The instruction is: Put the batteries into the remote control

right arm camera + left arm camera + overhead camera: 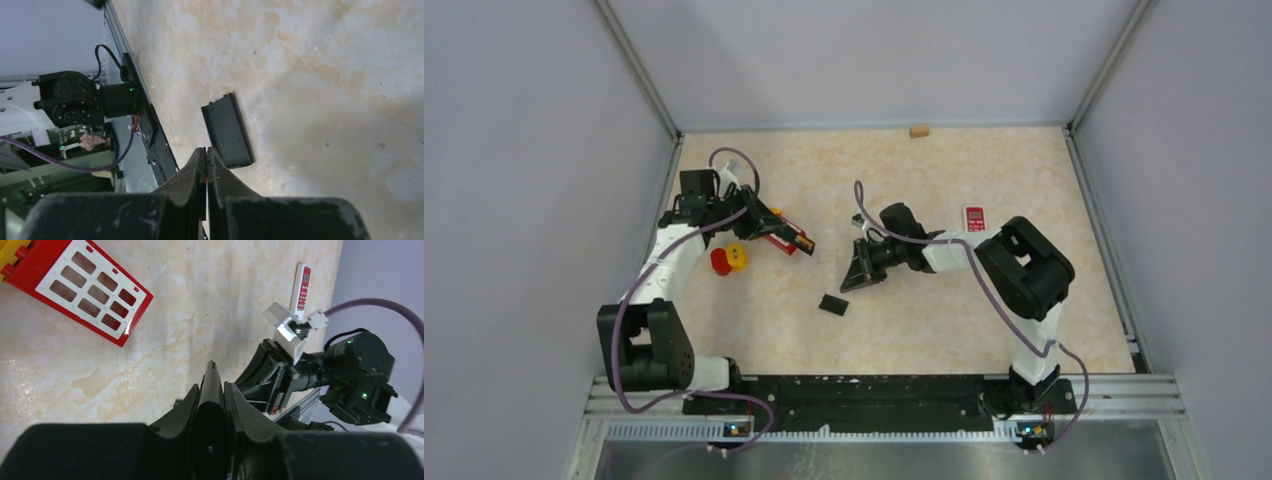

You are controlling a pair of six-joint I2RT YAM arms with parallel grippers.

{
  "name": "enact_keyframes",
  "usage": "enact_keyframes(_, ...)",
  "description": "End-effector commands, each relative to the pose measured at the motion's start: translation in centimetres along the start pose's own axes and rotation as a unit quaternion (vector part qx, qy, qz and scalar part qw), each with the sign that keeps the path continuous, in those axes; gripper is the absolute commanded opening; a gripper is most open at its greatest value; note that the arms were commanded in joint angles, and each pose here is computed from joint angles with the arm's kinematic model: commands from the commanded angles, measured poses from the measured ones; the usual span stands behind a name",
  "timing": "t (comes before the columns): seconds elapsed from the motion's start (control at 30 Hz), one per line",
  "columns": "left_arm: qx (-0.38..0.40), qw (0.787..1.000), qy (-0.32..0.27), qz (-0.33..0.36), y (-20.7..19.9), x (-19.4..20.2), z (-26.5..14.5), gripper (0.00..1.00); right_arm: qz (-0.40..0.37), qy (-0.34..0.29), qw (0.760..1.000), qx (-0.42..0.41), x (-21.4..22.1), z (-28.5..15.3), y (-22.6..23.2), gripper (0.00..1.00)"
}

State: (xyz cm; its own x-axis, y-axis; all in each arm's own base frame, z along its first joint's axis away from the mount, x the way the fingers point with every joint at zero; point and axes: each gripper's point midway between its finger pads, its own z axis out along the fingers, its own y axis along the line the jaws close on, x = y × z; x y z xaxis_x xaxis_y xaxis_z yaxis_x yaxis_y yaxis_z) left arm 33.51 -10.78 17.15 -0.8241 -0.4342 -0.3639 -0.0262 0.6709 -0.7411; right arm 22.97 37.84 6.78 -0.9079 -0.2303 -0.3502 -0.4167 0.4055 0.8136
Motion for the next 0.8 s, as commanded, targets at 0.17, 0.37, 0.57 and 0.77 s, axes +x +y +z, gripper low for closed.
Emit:
enact_keyframes(0.17, 0.001, 1.000, -0.023, 0.018, -0.5, -0.5, -1.1, 0.00, -0.038, -0.007, 0.999, 0.010, -0.7, 0.2, -0.5, 0.00)
enact_keyframes(0.37, -0.018, 0.999, -0.036, 0.017, 0.1, -1.2, -1.1, 0.00, -0.170, -0.038, 0.983, 0.049, -0.6, -0.7, 1.7, 0.18)
enact_keyframes(0.57, -0.022, 0.999, -0.041, 0.004, 0.7, -1.9, -1.1, 0.00, -0.366, -0.022, 0.922, 0.126, 1.2, 0.5, 2.7, 0.45)
enact_keyframes(0.77, -0.024, 0.998, -0.050, 0.003, 0.8, -2.7, -1.5, 0.00, -0.485, 0.043, 0.851, 0.197, 1.6, 0.0, 0.6, 0.50)
